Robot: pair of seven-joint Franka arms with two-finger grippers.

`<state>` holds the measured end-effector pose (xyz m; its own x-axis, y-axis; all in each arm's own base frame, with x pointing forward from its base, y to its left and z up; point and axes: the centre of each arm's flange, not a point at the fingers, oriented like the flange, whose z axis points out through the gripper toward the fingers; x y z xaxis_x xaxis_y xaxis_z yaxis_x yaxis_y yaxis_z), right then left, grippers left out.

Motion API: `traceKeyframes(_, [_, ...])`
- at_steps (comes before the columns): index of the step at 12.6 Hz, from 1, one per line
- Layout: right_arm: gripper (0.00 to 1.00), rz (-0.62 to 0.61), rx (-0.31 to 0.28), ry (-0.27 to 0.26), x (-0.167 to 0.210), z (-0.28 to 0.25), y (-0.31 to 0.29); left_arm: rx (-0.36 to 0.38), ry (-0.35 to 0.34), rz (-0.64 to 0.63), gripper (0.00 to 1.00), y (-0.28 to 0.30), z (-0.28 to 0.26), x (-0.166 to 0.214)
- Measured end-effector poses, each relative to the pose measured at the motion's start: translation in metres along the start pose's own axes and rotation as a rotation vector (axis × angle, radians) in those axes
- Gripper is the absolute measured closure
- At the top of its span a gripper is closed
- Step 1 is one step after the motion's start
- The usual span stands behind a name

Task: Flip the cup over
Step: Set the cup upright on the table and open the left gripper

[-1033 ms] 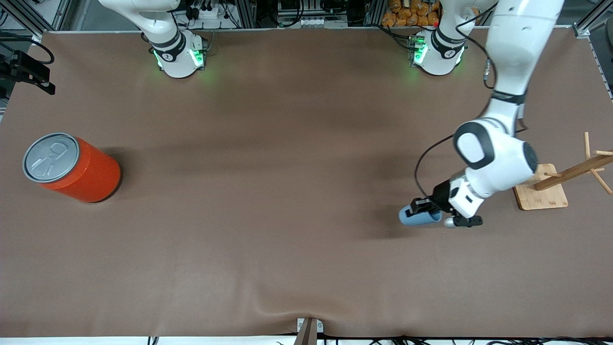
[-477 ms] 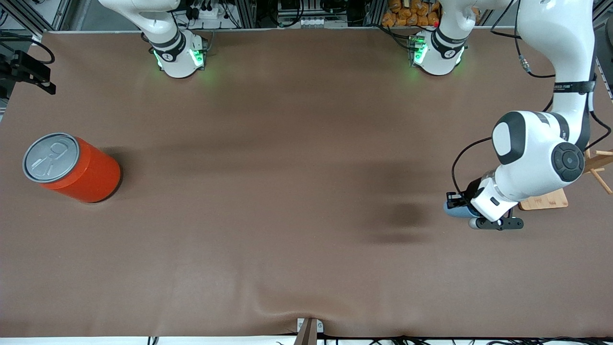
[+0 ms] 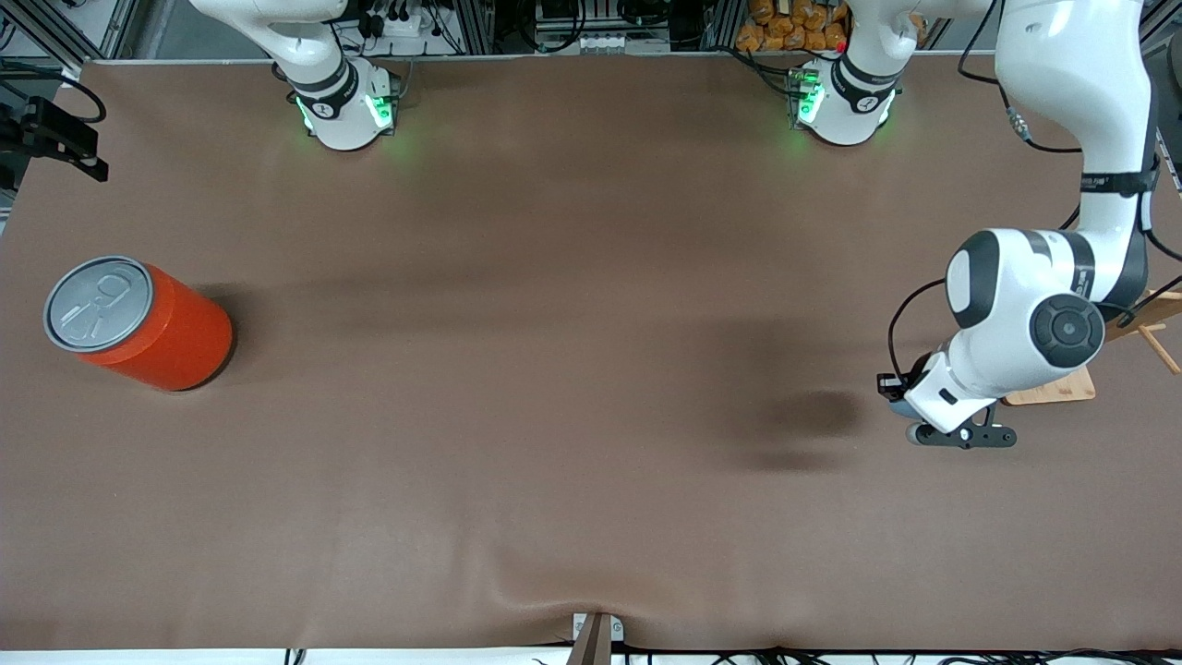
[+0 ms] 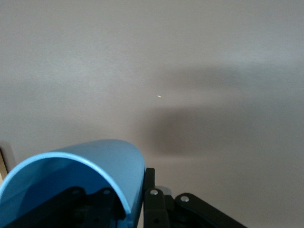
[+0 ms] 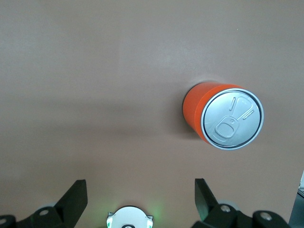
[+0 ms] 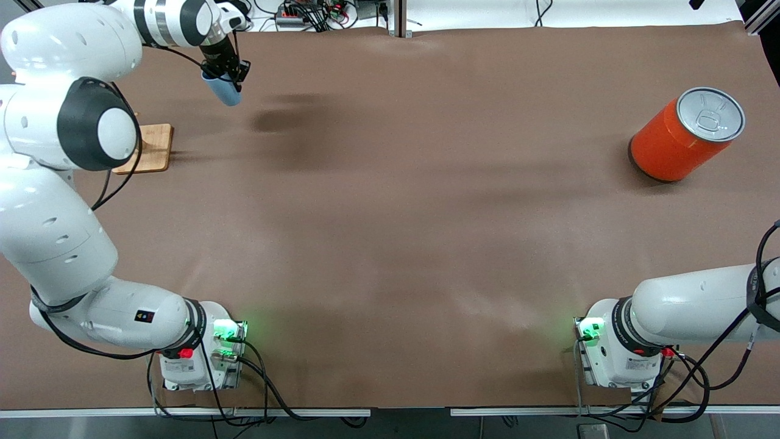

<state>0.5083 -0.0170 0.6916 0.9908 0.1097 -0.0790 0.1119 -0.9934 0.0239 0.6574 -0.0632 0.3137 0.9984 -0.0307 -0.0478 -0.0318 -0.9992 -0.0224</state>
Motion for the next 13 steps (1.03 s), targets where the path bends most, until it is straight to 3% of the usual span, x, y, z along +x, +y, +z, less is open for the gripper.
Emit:
traceKeyframes(6, [0.00,-0.003,0.017,-0.010,0.000,0.002,-0.002,0.013,0.088,-0.048,0.92,-0.035,0.054,0.009])
traceKeyframes(12, [0.00,-0.002,0.021,-0.017,-0.001,0.003,-0.001,0.029,0.094,-0.037,0.91,-0.037,0.083,0.009])
traceKeyframes(13, [0.00,-0.002,0.022,-0.019,-0.001,0.003,-0.001,0.035,0.094,-0.032,0.85,-0.037,0.083,0.009])
